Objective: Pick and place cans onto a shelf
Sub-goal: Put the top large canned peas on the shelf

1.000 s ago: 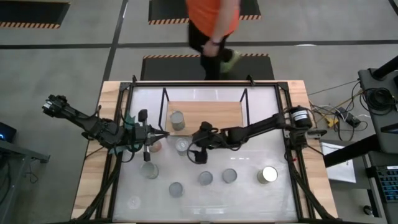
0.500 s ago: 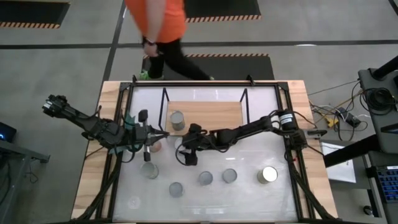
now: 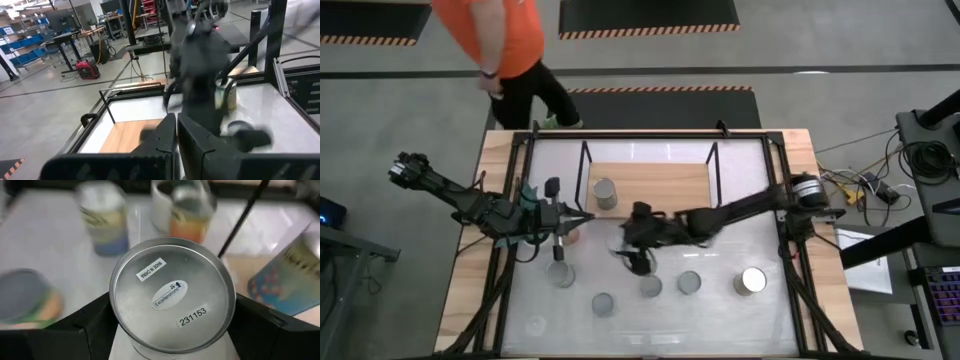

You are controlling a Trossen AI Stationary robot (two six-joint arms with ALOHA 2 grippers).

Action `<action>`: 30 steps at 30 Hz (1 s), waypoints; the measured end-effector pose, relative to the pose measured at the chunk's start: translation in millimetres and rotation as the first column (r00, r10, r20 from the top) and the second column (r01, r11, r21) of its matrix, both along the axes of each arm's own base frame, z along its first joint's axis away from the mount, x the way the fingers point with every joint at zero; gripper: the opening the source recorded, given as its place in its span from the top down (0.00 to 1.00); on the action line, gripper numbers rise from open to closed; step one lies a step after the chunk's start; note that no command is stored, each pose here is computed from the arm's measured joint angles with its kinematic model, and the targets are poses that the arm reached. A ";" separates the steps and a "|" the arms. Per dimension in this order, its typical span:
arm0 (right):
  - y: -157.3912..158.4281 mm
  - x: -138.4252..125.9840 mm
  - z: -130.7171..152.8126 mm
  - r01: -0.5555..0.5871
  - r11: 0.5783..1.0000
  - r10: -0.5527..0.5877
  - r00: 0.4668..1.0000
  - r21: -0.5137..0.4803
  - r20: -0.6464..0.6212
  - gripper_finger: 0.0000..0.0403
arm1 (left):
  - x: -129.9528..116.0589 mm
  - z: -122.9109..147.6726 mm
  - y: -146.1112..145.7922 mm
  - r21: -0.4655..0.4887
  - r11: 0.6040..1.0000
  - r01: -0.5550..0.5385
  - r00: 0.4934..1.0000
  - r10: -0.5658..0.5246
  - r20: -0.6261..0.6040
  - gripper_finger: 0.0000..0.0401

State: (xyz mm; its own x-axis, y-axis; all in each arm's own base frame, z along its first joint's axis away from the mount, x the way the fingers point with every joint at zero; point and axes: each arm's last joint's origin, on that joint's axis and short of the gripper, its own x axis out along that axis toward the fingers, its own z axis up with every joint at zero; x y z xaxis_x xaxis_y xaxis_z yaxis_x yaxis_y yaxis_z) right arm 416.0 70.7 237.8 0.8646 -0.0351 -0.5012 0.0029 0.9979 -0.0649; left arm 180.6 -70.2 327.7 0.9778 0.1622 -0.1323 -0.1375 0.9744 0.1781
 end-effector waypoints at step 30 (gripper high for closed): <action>38.0 -169.9 24.7 0.015 0.922 0.299 0.609 -0.388 0.735 0.25 | 78.1 -28.1 -35.9 -0.119 0.973 0.199 0.973 -0.182 0.140 0.35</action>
